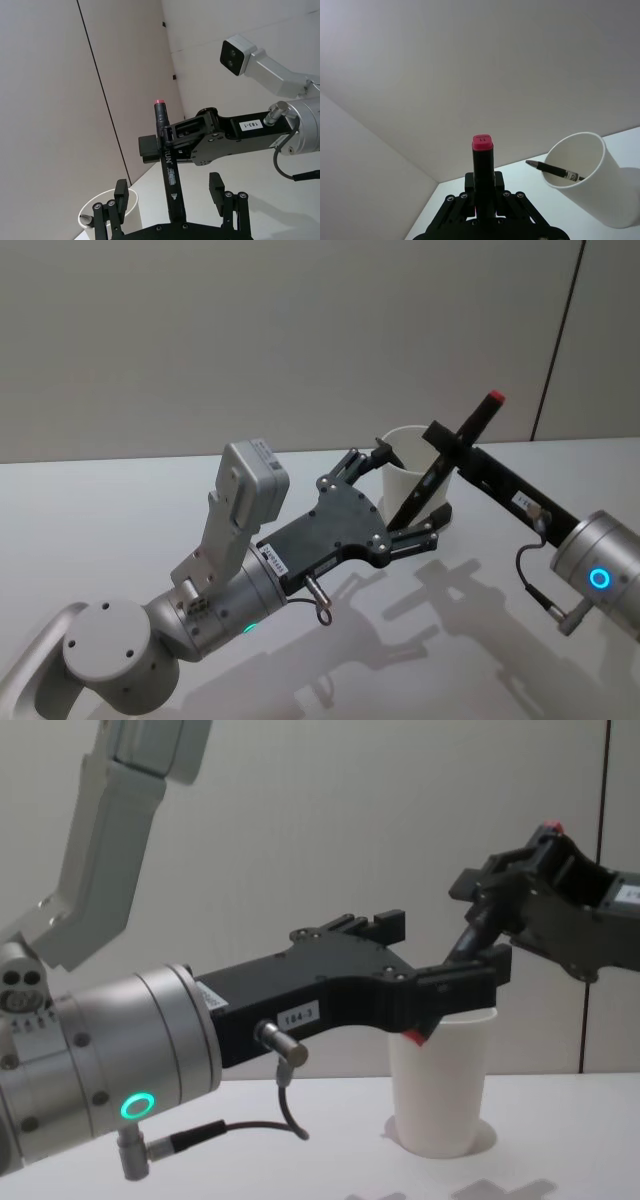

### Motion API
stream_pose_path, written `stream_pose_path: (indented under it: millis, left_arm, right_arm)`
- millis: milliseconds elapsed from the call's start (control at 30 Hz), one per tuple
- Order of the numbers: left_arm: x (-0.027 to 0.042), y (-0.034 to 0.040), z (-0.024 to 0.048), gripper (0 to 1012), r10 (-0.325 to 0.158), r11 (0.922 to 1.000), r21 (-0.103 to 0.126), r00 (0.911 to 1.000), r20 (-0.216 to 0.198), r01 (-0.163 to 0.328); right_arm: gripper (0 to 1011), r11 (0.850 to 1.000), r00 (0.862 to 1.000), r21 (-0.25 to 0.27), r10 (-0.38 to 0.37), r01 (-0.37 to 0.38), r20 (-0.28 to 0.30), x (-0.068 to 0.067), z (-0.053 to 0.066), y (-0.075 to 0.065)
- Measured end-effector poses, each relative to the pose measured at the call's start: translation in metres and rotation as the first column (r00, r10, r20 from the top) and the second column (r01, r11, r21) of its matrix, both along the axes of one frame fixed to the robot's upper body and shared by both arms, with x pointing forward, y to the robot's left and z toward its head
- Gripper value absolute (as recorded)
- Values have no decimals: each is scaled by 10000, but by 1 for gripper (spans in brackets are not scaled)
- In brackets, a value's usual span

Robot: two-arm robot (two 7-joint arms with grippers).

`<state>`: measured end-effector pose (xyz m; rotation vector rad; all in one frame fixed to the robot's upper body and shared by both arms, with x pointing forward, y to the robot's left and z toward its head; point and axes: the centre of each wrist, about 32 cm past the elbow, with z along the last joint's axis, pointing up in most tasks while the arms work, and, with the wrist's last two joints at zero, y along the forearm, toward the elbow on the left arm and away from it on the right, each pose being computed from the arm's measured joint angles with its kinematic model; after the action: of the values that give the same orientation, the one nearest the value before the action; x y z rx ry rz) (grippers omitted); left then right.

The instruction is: Place the pen into the pen holder.

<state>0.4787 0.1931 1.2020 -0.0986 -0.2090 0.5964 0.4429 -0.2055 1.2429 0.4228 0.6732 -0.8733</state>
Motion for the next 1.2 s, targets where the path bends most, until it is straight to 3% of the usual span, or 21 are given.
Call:
stream_pose_path:
  millis: [533, 1200]
  left_arm:
    - [0, 0, 0, 1001, 0, 10000, 3, 10000, -2, 0]
    - [0, 0, 0, 1001, -1, 10000, 1, 10000, -1, 1]
  right_arm:
    - [207, 9953, 9953, -134, -962, 964, 141, 195, 59, -136]
    - [207, 9893, 9886, -451, -1355, 1386, 658, 519, 134, -242]
